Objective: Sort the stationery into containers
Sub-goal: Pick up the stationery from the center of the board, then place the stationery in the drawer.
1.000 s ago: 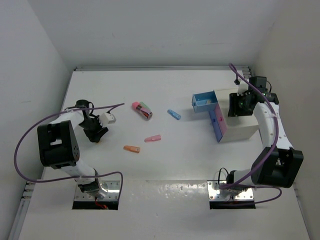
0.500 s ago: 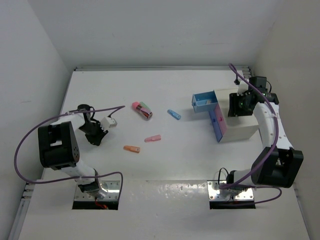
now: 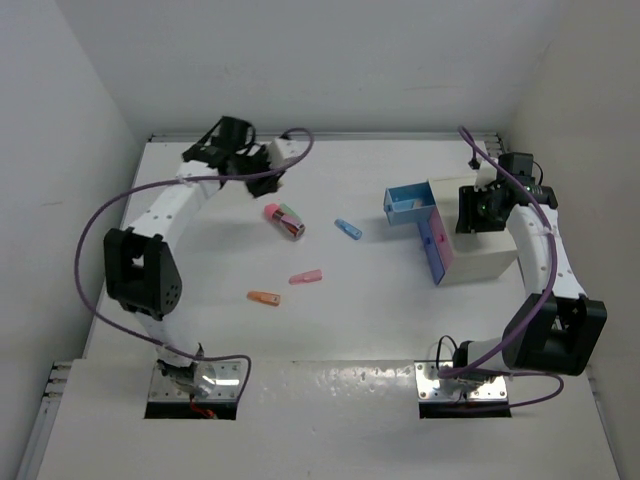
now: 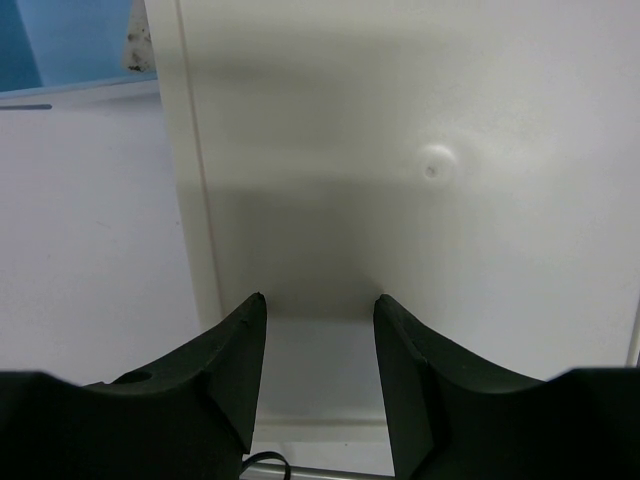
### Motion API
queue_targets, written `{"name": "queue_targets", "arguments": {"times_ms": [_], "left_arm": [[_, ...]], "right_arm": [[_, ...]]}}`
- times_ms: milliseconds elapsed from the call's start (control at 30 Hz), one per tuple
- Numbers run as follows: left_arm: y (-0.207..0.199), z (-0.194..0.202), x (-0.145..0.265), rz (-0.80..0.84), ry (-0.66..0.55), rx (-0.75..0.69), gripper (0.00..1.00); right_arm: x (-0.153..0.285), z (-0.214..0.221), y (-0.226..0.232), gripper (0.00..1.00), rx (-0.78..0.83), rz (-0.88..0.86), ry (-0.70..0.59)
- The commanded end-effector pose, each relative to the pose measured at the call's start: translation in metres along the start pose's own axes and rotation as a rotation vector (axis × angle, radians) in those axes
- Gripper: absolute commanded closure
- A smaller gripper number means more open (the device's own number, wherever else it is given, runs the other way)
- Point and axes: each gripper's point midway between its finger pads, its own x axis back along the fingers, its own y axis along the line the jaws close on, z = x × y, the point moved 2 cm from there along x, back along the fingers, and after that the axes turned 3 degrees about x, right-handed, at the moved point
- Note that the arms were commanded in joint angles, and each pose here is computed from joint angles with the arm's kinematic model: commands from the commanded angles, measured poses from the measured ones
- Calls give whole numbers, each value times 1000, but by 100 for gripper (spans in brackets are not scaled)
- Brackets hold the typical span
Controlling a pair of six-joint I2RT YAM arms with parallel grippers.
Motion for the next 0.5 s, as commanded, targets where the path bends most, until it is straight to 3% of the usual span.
{"name": "queue_targets", "arguments": {"times_ms": [0,100,233,467], "left_arm": [[-37,-119,-15,120,-247,48,100],[-63,-197,-31,180,-390,32,100],[-96,-259,-61,253,-585,30,100],[-143,-295,-105,312,-664,4,100]], "right_arm": [[-9,10,0,53,-38,-6,46],[-11,8,-1,53,-51,-4,43],[-12,6,0,53,-54,-12,39],[-11,3,2,53,-97,-13,30]]}}
